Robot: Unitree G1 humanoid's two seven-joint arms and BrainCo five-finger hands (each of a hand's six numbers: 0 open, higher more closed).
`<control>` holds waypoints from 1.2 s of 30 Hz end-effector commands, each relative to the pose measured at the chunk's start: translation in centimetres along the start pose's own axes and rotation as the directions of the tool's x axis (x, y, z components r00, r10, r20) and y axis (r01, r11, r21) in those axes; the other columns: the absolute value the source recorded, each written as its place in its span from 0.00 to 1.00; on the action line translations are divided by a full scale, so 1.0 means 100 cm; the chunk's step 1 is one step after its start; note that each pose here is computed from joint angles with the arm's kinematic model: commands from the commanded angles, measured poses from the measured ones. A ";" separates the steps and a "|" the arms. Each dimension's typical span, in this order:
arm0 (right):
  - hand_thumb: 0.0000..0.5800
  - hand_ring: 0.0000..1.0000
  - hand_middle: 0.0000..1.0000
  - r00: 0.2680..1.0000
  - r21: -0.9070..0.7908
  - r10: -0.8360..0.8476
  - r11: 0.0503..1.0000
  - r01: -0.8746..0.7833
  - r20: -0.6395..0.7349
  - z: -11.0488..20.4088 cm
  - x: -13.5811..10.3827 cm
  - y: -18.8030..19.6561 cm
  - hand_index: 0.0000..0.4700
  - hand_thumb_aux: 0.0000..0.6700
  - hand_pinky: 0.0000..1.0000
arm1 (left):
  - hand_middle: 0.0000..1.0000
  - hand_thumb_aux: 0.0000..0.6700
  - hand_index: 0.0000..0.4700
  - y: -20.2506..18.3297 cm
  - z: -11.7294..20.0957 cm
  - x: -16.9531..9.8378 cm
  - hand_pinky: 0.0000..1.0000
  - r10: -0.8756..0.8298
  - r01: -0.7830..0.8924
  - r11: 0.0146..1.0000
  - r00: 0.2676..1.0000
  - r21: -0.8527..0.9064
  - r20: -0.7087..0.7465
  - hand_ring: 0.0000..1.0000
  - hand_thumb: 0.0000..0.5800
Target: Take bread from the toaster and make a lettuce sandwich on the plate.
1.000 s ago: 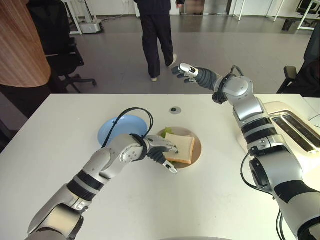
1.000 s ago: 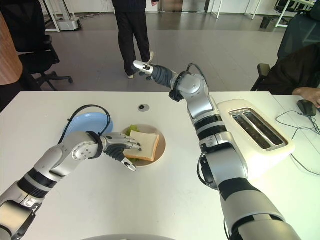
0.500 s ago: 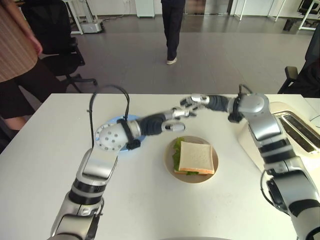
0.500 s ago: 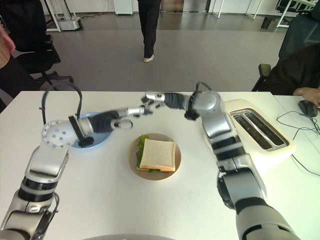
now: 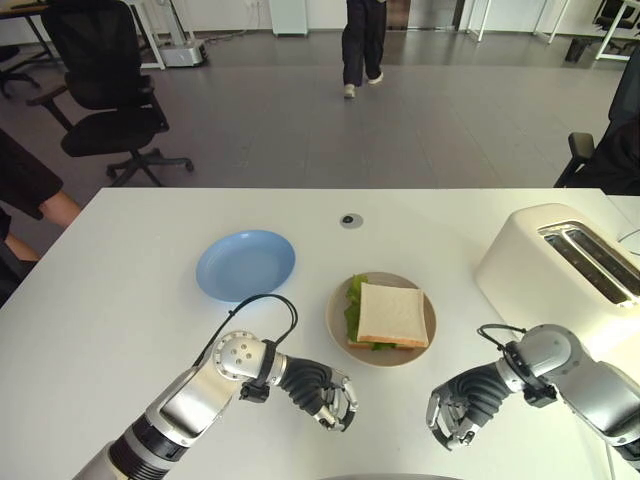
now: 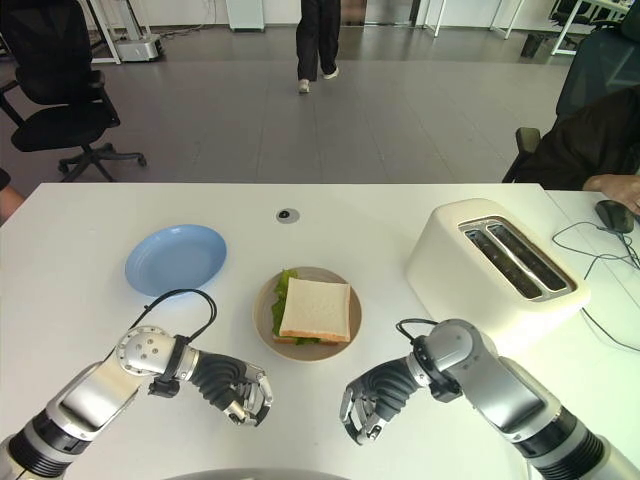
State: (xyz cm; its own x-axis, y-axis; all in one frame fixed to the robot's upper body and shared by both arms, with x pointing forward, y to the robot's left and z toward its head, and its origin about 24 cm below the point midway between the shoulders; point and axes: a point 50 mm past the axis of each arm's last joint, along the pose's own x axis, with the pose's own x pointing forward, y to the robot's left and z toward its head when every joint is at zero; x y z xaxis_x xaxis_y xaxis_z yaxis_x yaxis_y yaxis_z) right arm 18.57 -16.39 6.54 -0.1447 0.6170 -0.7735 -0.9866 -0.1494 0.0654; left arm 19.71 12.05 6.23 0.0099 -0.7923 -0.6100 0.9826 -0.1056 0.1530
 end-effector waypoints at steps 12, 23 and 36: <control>1.00 1.00 1.00 0.865 -0.131 -0.494 0.867 0.481 -0.091 -0.022 0.025 -0.070 1.00 1.00 1.00 | 1.00 1.00 1.00 0.078 -0.005 0.029 1.00 0.432 -0.422 0.859 0.901 0.290 0.033 1.00 1.00; 1.00 1.00 1.00 0.746 0.065 -0.661 0.743 0.666 -0.084 -0.029 0.021 -0.124 1.00 1.00 1.00 | 1.00 1.00 1.00 0.149 -0.005 0.034 1.00 0.630 -0.616 0.728 0.774 0.300 0.062 1.00 1.00; 0.41 0.94 0.94 0.597 0.307 -0.657 0.749 0.587 0.461 0.056 -0.077 -0.093 0.23 0.23 0.94 | 0.00 0.95 0.95 0.101 0.027 -0.034 0.00 0.406 -0.438 0.894 0.881 0.093 0.243 0.00 1.00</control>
State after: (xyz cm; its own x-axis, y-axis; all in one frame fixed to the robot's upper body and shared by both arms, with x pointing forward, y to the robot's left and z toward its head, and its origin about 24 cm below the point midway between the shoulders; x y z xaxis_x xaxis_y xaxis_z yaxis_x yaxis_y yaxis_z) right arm 29.04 -15.28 11.61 0.5148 0.7733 -0.3701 -0.8568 0.4489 -0.2537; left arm 30.73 10.92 9.20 0.3845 -0.8488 -0.3628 0.8464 0.1672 0.5057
